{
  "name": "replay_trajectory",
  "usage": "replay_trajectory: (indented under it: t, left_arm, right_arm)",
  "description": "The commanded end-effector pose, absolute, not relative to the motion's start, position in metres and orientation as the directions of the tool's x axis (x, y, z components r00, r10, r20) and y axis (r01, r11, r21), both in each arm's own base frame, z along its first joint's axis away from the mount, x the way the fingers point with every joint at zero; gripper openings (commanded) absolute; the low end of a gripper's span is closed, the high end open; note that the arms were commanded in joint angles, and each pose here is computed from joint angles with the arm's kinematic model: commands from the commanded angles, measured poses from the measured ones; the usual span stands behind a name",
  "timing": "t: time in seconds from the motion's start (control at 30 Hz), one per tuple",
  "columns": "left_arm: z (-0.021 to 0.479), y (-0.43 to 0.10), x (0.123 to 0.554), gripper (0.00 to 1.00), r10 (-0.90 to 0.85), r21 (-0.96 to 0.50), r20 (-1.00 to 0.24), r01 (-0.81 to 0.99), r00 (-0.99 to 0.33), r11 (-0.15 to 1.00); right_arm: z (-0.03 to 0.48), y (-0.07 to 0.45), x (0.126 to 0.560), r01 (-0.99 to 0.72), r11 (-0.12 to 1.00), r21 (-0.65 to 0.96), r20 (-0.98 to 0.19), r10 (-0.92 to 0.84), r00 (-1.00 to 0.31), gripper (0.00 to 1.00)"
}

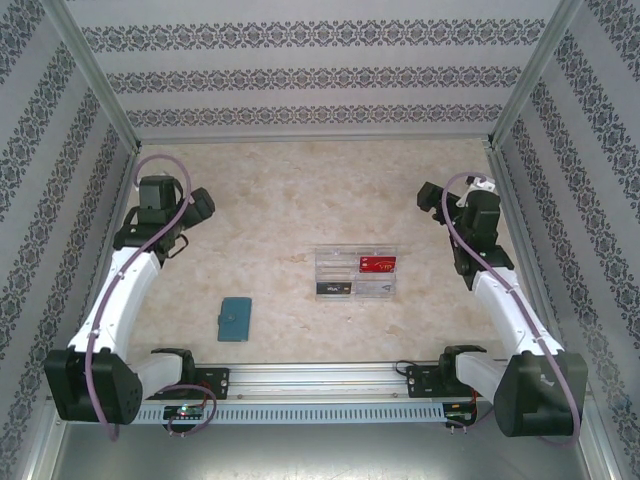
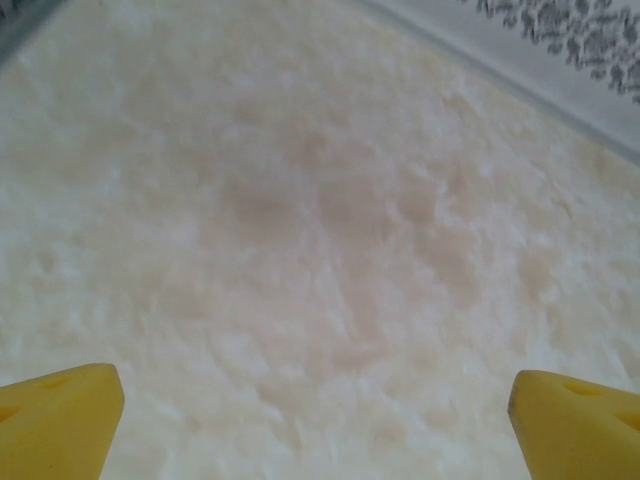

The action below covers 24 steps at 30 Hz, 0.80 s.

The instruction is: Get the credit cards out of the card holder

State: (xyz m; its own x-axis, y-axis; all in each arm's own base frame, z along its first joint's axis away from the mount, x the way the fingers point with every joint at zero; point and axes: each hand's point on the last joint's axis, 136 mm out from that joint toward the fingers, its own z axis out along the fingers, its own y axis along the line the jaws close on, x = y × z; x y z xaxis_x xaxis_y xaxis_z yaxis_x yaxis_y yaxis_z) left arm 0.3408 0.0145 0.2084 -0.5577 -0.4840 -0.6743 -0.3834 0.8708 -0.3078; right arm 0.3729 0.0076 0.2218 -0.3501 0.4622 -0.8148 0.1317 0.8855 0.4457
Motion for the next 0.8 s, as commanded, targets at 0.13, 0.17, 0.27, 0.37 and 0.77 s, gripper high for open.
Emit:
replay_trajectory:
  t: [0.13,0.17,0.27,0.37,0.77]
  left_arm:
    - [0.153,-0.022,0.257,0.88,-0.541,-0.319,-0.439,-0.438,-0.718,0.84]
    - [0.148,-0.026,0.247,0.87,-0.537,-0.309,-0.421,-0.441,-0.731,0.843]
    - [0.131,-0.035,0.218,0.8,-0.528,-0.271,-0.363,-0.455,-0.768,0.848]
    - [0.113,-0.049,0.194,0.74,-0.507,-0.237,-0.304,-0.452,-0.806,0.86]
    - [0.066,-0.07,0.152,0.55,-0.369,-0.084,-0.189,-0.359,-0.91,0.93]
  right_arm:
    - [0.225,0.069,0.35,0.026,0.884,0.467,-0.753,0.413,-0.513,0.98]
    - [0.225,0.079,0.347,0.002,0.895,0.447,-0.758,0.38,-0.53,0.98]
    - [0.226,0.103,0.336,-0.051,0.916,0.399,-0.766,0.302,-0.567,0.98]
    - [0.224,0.129,0.325,-0.11,0.919,0.377,-0.77,0.246,-0.588,0.98]
    - [0.208,0.206,0.288,-0.274,0.909,0.314,-0.766,0.072,-0.638,0.98]
